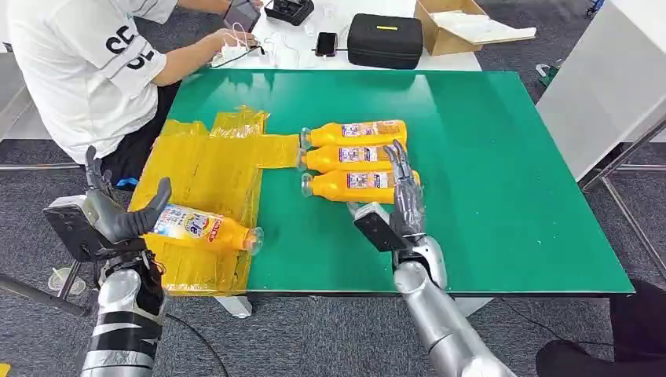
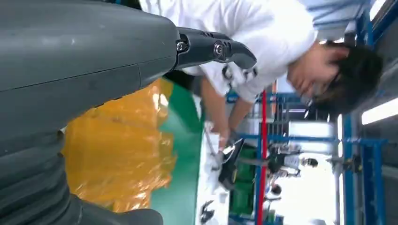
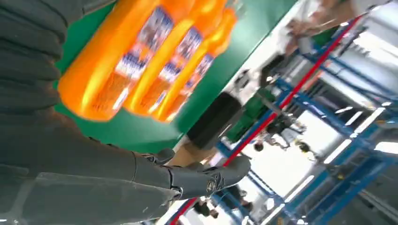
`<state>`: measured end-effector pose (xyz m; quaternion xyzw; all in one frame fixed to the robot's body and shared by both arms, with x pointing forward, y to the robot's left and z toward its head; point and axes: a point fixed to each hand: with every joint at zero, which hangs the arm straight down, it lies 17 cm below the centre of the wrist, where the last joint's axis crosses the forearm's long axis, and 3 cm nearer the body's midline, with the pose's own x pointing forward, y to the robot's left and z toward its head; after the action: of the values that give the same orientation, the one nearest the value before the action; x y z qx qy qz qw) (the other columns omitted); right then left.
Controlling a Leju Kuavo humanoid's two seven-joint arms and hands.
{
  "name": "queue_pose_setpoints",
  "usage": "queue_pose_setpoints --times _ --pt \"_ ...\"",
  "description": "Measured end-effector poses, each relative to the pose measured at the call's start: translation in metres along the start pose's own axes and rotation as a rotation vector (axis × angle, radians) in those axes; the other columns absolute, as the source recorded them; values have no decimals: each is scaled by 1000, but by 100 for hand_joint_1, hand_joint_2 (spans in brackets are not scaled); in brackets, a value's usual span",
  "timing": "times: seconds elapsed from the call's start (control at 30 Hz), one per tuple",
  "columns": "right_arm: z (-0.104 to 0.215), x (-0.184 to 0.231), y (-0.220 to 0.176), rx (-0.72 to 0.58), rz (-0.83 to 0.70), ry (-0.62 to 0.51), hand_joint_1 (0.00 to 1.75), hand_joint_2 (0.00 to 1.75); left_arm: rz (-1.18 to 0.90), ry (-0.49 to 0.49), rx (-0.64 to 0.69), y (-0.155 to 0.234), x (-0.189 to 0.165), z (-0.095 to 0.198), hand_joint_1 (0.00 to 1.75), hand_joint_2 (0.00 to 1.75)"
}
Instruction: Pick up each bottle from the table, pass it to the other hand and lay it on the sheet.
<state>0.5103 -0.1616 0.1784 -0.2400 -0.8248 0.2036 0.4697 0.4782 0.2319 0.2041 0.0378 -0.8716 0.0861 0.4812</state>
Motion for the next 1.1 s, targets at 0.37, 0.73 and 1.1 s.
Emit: queue_pose_setpoints --times 0.37,0.73,1.1 --pt "-28 -56 6 127 58 143 0 175 62 64 -155 -57 -14 35 0 175" --pt "-34 -57 25 193 60 172 0 175 77 105 -199 -73 -25 47 0 175" --pt "-18 -101 56 450 124 445 0 175 93 158 -214 -76 -41 58 0 175"
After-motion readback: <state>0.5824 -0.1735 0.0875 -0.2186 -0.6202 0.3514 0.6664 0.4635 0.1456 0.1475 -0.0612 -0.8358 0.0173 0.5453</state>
